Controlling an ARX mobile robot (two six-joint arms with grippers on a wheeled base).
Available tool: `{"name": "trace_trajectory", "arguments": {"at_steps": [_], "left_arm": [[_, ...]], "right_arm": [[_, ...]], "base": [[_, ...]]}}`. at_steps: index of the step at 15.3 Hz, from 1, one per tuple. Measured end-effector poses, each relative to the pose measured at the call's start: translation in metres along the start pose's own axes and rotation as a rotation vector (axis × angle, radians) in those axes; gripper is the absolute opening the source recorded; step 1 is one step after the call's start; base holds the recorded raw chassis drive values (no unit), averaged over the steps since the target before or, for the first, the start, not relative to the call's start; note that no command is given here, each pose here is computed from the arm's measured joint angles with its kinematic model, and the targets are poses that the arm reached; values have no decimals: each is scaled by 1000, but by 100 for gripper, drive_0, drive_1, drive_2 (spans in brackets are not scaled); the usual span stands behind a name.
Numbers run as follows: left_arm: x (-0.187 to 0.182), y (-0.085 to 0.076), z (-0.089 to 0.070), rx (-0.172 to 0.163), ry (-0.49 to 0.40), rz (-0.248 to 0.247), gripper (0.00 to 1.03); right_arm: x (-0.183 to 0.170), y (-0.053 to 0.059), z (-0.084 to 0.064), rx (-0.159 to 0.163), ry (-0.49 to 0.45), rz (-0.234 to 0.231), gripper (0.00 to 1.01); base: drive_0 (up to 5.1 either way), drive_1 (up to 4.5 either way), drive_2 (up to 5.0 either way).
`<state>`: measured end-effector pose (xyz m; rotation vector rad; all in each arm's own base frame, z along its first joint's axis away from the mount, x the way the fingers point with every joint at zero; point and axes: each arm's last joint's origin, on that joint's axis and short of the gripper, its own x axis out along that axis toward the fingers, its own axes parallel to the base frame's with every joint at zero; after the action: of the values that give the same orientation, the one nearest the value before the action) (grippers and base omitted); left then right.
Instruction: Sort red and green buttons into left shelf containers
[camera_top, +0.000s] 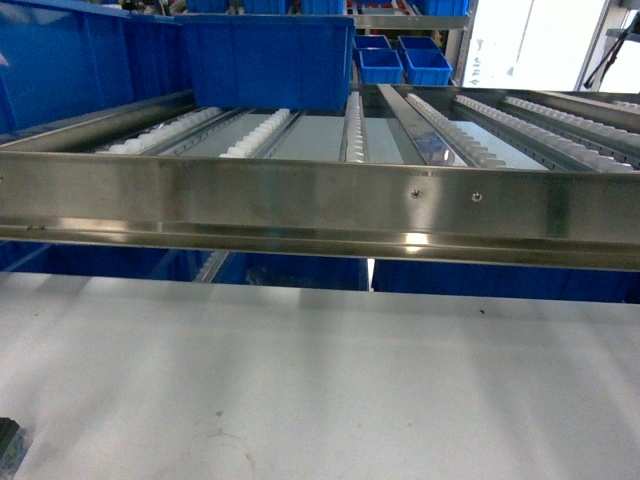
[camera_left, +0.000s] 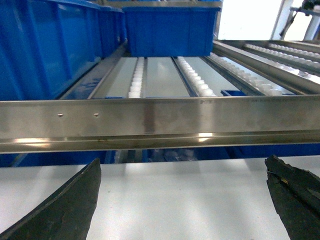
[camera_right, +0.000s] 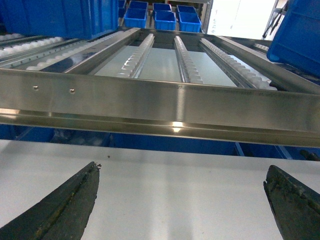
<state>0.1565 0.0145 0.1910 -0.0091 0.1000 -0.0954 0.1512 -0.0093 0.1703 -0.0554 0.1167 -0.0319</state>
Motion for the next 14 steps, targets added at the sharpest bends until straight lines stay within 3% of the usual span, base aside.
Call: {"name": "trace_trajectory", "arguments": {"at_steps": [3, 7, 12, 14], "left_arm": [[43, -9, 6, -17, 162, -108, 98], [70, -23, 9, -11, 242, -161, 98], [70, -27, 9, -5, 243, -166, 98], [70, -27, 9, -5, 243, -166, 98]], "right_arm": [[31, -8, 1, -16, 81, 0, 98], [55, -20, -19, -10, 264, -22, 98], [67, -28, -50, -3, 470, -12, 98], [73, -28, -56, 7, 524, 9, 98]], "base": [[0, 0, 0], [0, 0, 0], [0, 0, 0], [0, 0, 0]]}}
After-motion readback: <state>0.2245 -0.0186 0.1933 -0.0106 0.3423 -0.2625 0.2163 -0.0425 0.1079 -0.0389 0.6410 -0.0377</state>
